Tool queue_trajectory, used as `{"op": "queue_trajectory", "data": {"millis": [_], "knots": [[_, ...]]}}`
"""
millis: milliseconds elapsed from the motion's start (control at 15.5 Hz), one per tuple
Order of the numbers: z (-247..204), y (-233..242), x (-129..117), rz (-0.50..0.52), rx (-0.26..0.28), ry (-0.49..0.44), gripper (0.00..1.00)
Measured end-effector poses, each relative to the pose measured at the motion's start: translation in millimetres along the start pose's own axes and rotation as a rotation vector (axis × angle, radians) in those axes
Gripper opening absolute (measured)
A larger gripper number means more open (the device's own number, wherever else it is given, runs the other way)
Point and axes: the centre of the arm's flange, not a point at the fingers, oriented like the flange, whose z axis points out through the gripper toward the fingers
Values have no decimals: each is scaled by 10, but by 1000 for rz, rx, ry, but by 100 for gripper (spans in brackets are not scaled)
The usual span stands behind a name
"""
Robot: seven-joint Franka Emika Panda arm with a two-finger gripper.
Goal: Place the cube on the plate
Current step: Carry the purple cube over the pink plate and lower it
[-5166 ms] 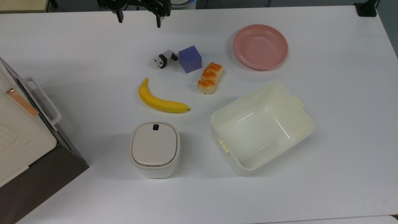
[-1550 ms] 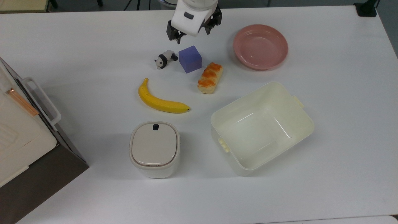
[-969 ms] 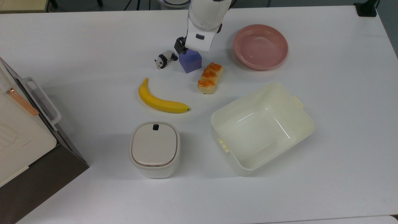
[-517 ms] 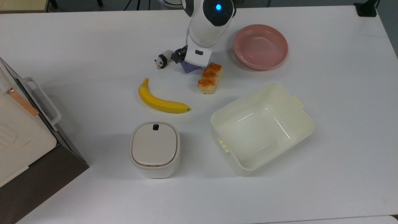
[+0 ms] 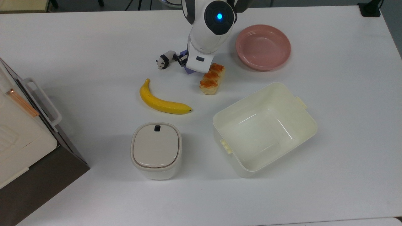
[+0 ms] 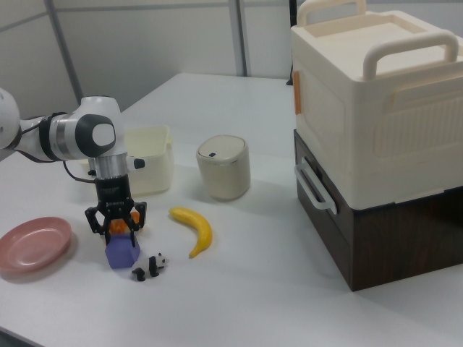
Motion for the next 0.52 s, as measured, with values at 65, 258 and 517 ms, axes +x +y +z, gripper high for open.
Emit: {"op": "queue_trajectory", "data": {"millis": [65, 258, 517], "knots": [[1, 0, 0, 0, 0, -1, 58], [-130, -19, -91, 2, 13, -37, 55], [-592, -277, -139, -26, -10, -29, 55]]}}
